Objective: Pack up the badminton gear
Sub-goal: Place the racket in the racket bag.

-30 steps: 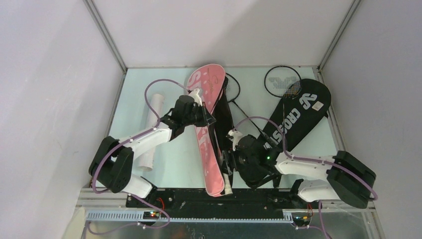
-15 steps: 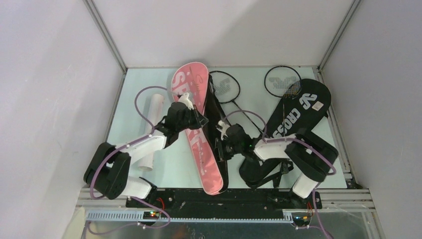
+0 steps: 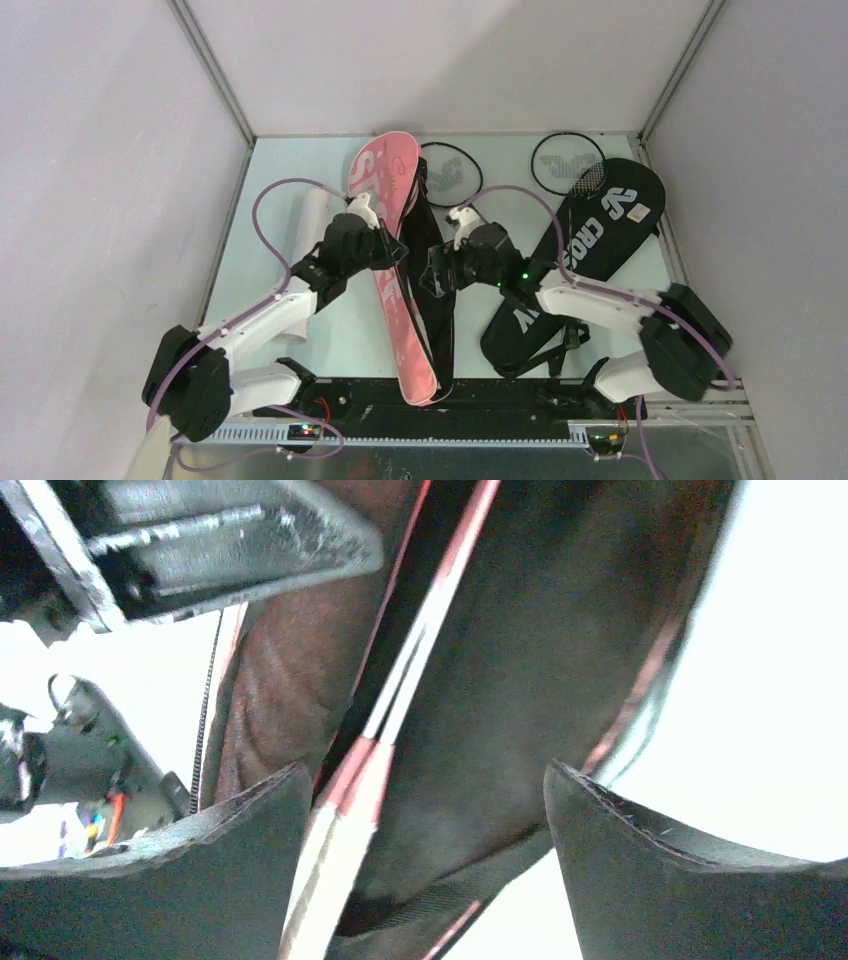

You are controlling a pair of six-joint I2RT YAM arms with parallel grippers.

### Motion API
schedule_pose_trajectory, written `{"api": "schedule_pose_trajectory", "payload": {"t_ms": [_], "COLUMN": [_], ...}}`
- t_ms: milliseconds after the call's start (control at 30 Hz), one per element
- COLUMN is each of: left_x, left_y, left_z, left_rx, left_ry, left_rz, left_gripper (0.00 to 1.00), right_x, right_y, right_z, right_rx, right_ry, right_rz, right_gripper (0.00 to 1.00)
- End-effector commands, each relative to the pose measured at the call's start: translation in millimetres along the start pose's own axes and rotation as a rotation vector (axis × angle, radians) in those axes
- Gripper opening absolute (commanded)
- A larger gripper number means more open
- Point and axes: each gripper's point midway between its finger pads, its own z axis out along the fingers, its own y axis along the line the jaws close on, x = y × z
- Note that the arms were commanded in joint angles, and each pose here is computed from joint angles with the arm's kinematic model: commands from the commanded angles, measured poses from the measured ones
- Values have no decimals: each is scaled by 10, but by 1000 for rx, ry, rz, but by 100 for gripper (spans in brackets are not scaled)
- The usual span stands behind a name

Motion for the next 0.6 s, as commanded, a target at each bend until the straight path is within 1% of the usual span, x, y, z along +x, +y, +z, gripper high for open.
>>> {"api": "schedule_pose_trajectory", "payload": {"t_ms": [0,33,133,167,200,267,333,400,433,467,500,533,567], "left_x": [-452,-424,-371,-343,-337,-317,-300,-285,-274,-269,-264,-260,-272], "left_y": [-231,-246,-307,-313,-318,-314,-307,-271,-252,-235,-231,-214,-217], "left_z": [-138,-134,-145,-146,-155,-174,-199,-226,-247,-254,-280,-292,-327], "left_rx": [55,71,112,120,124,128,130,115,110,103,104,96,98], "left_ry": [-147,-142,-124,-115,-115,-115,-117,-120,-122,-125,-130,-131,-139], "left_rz": [23,21,13,12,8,2,-1,-5,-7,-8,-9,-10,-8], "left_gripper": [0,0,0,0,0,0,0,0,0,0,0,0,0], "right_x": [-87,-35,37,25,83,38,58,89,201,168,248,216,231], "right_y": [-628,-743,-863,-812,-847,-769,-723,-761,-823,-773,-801,-759,-760], "right_z": [-385,-414,-337,-270,-198,-13,150,315,408,479,552,604,632], "right_rx": [362,395,380,333,323,245,204,231,250,245,251,237,233], "right_ry": [-51,-46,-39,-46,-27,-48,-36,-27,7,2,20,4,5], "right_rz": [-82,-70,-45,-40,-28,-16,5,10,14,10,17,15,18], "right_gripper": [89,91,93,93,93,93,91,86,84,78,74,51,34]}}
